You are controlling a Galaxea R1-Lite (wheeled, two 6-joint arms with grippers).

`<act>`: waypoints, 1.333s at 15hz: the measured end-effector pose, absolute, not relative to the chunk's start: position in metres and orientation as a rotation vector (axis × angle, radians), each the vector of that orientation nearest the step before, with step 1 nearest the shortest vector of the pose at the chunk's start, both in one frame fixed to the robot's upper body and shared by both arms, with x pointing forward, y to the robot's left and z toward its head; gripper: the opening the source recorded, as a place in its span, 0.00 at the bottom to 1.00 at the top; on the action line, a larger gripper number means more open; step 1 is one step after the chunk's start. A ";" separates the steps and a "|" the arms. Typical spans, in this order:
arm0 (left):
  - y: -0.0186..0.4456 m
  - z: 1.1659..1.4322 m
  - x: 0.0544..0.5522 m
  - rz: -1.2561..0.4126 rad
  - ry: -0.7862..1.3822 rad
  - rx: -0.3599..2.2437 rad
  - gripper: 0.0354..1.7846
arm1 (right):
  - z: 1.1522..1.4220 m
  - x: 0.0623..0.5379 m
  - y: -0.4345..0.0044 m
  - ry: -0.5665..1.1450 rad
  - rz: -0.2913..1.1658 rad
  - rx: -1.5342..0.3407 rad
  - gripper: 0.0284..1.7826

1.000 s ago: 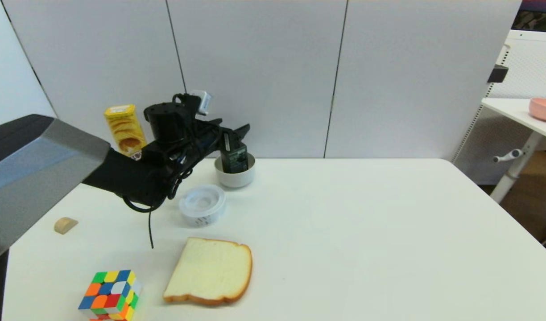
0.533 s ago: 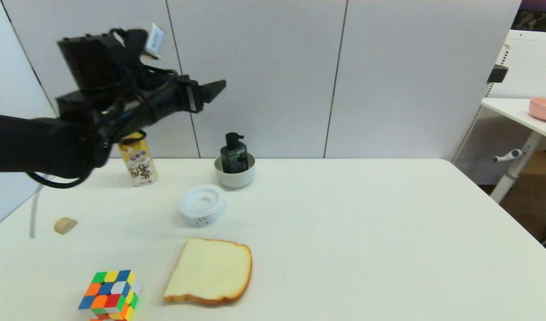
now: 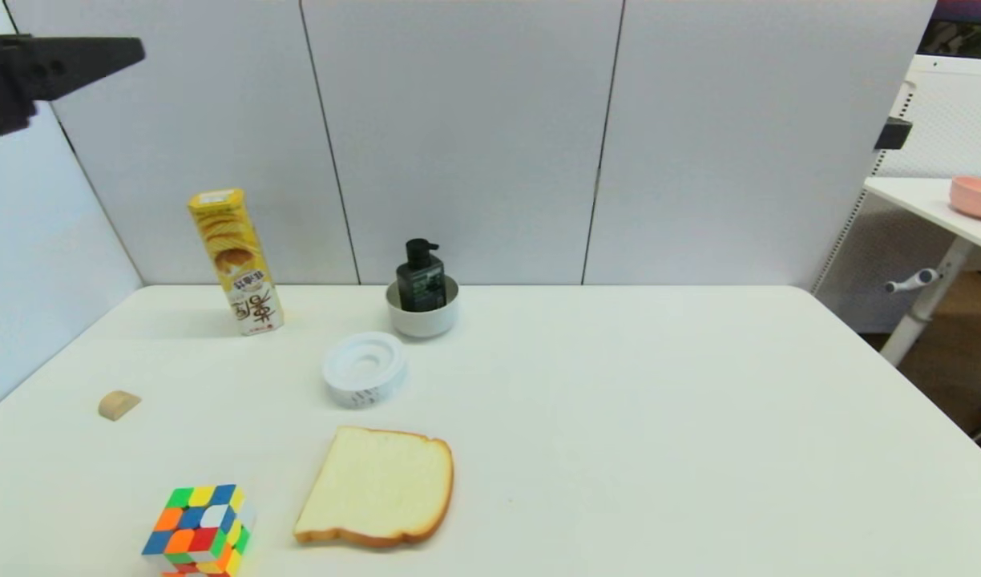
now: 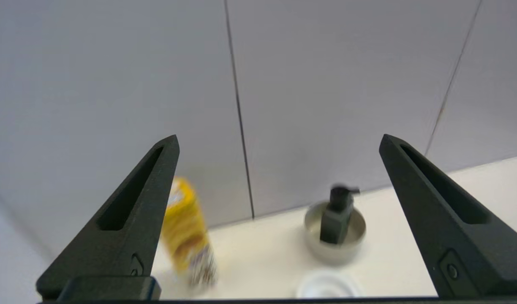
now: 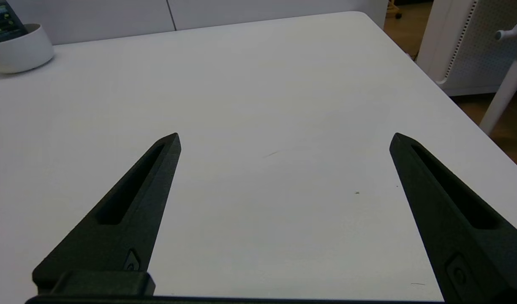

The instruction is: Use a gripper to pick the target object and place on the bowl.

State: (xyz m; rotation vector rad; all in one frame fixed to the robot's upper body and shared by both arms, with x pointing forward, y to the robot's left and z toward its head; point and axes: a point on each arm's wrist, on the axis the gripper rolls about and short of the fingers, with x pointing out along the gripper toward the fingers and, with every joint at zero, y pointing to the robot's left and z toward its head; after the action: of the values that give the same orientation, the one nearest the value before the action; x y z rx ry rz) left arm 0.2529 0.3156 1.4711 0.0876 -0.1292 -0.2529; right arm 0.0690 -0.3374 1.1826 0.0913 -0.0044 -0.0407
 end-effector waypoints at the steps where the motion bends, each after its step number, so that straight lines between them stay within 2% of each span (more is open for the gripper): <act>1: 0.319 1.466 0.227 -0.242 -0.111 0.088 0.94 | 1.183 0.069 -0.337 -0.004 -0.041 0.092 0.96; 4: 0.326 1.430 0.158 -0.206 -0.056 0.086 0.94 | 1.183 0.069 -0.337 -0.004 -0.041 0.091 0.96; 7: 0.331 1.375 0.105 -0.143 -0.037 0.087 0.95 | 1.183 0.069 -0.337 -0.004 -0.040 0.092 0.96; 11: 0.333 1.286 0.072 -0.091 0.012 0.091 0.95 | 1.183 0.069 -0.337 -0.004 -0.041 0.092 0.96; 14: 0.333 1.235 0.066 -0.073 0.040 0.087 0.95 | 1.183 0.069 -0.337 -0.004 -0.041 0.092 0.96; 17: 0.333 1.202 0.066 -0.067 0.029 0.080 0.95 | 1.183 0.069 -0.337 -0.004 -0.041 0.092 0.96; 20: 0.333 1.190 0.067 -0.045 -0.003 0.081 0.95 | 1.183 0.069 -0.337 -0.004 -0.041 0.092 0.96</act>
State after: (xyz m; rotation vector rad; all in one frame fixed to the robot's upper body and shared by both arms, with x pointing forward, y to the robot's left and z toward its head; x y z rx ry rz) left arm 0.0673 0.3331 1.1896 0.0813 -0.0029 -0.0455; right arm 0.0690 -0.3374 1.1826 0.0917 -0.0040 -0.0407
